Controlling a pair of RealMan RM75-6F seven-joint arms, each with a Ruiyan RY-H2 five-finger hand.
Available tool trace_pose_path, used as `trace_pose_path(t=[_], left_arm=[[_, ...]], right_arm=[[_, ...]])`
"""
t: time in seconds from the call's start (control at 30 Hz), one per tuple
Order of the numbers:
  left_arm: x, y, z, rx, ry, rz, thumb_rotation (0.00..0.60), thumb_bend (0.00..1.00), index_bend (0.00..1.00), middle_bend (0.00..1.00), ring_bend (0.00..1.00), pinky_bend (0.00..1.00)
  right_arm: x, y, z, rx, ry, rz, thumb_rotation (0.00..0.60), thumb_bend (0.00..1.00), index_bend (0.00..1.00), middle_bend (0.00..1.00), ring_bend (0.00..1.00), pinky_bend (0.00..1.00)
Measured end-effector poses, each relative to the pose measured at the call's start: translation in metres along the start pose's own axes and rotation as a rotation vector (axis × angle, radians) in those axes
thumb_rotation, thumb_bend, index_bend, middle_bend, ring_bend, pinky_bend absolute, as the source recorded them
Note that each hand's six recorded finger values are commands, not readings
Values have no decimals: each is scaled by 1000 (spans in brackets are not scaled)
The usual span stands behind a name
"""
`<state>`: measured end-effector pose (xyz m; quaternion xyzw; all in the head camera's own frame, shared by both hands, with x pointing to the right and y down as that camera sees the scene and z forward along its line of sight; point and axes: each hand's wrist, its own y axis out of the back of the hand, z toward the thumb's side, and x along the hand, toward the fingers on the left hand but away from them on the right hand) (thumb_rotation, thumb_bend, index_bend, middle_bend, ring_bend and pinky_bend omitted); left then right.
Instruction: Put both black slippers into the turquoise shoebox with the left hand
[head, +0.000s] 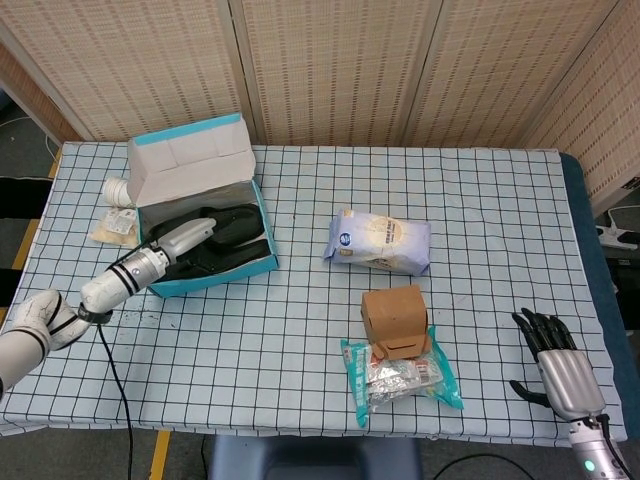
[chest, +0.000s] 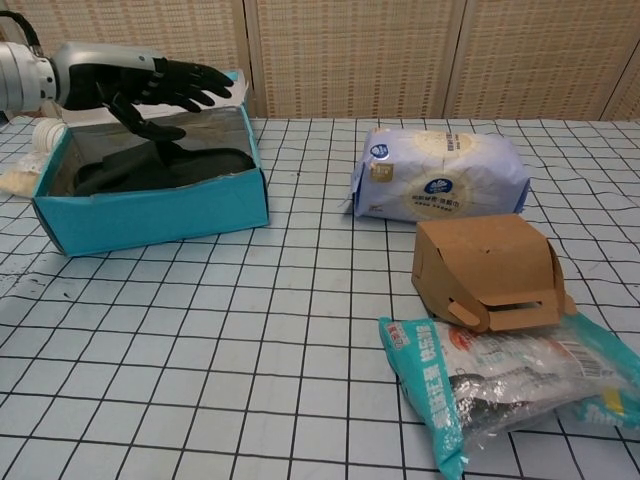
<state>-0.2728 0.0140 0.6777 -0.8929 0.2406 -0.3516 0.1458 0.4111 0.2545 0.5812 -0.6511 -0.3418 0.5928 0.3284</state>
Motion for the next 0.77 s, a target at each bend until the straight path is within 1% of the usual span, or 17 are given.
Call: trace_pose_path(t=[0.13, 0.23, 0.33, 0.37, 0.43, 0.47, 0.53, 0.57, 0.6, 0.67, 0.77], left_arm=[[-22, -2, 3, 113, -24, 50, 600, 426, 0, 0, 0, 12], [-50, -12, 1, 242, -18, 106, 600, 424, 0, 0, 0, 4], [-89, -28, -6, 393, 20, 193, 600, 423, 0, 0, 0, 0], [-109, -34, -10, 451, 48, 241, 600, 424, 0, 0, 0, 0], [-145, -43, -17, 528, 109, 328, 600, 423, 0, 0, 0, 0], [-171, -49, -21, 573, 160, 391, 600, 423, 0, 0, 0, 0], [-212, -57, -27, 627, 247, 478, 600, 424, 0, 0, 0, 0], [-237, -63, -30, 653, 305, 524, 600, 425, 0, 0, 0, 0], [-254, -67, -31, 666, 343, 551, 600, 426, 0, 0, 0, 0], [-279, -74, -30, 673, 396, 601, 600, 428, 0, 0, 0, 0], [-291, -78, -25, 653, 399, 645, 600, 425, 0, 0, 0, 0]], right_arm=[[-4, 2, 1, 9, 6, -13, 600, 82, 0, 0, 0, 0], [-5, 3, 2, 21, 4, -24, 600, 82, 0, 0, 0, 0], [-5, 7, 2, 34, 0, -42, 600, 82, 0, 0, 0, 0], [-5, 8, 1, 37, -3, -50, 600, 82, 0, 0, 0, 0], [-4, 12, 1, 40, -11, -70, 600, 83, 0, 0, 0, 0], [-3, 13, 1, 38, -16, -77, 600, 82, 0, 0, 0, 0], [-1, 15, 1, 33, -21, -84, 600, 82, 0, 0, 0, 0], [0, 16, 1, 34, -20, -87, 600, 82, 0, 0, 0, 0], [1, 17, 1, 36, -18, -89, 600, 82, 0, 0, 0, 0], [4, 19, 3, 37, -11, -93, 600, 83, 0, 0, 0, 0], [9, 21, 6, 37, 0, -102, 600, 83, 0, 0, 0, 0]])
